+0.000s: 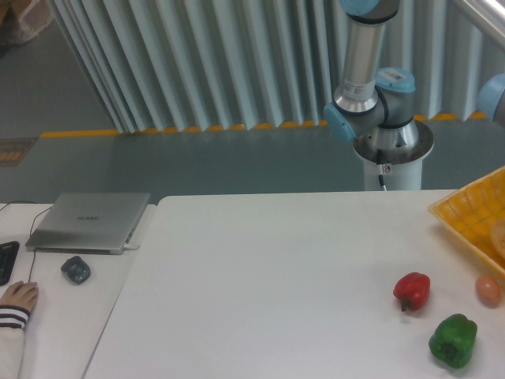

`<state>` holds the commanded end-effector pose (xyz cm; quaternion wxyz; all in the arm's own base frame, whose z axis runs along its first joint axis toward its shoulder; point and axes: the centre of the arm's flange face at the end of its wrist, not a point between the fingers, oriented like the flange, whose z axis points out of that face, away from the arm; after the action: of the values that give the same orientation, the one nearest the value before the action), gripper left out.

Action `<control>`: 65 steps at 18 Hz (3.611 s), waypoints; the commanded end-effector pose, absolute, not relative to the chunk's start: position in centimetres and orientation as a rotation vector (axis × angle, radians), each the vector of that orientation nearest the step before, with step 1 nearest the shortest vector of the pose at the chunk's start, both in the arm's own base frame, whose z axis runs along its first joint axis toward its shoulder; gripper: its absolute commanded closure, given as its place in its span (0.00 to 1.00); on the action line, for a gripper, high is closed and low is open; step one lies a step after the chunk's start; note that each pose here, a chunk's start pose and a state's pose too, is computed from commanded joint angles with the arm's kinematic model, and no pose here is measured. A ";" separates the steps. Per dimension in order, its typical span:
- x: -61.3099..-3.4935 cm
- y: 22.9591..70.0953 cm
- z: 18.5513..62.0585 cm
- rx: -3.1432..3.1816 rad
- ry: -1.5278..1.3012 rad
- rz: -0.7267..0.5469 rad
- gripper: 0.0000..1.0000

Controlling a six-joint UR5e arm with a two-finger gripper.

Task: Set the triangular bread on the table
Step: 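Close the gripper on the triangular bread and lift it, then carry the bread out of the basket and lower it onto the table, then open the gripper to release the bread and raise it away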

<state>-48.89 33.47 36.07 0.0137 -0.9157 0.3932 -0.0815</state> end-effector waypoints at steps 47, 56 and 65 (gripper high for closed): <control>-25.2 56.0 34.1 -3.012 0.745 -0.046 0.00; -27.5 56.3 37.6 -3.033 0.759 0.193 0.00; -28.7 55.7 39.8 -3.056 0.814 0.107 0.00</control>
<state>-28.70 55.67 39.83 -0.0114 -0.9657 0.2571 0.0339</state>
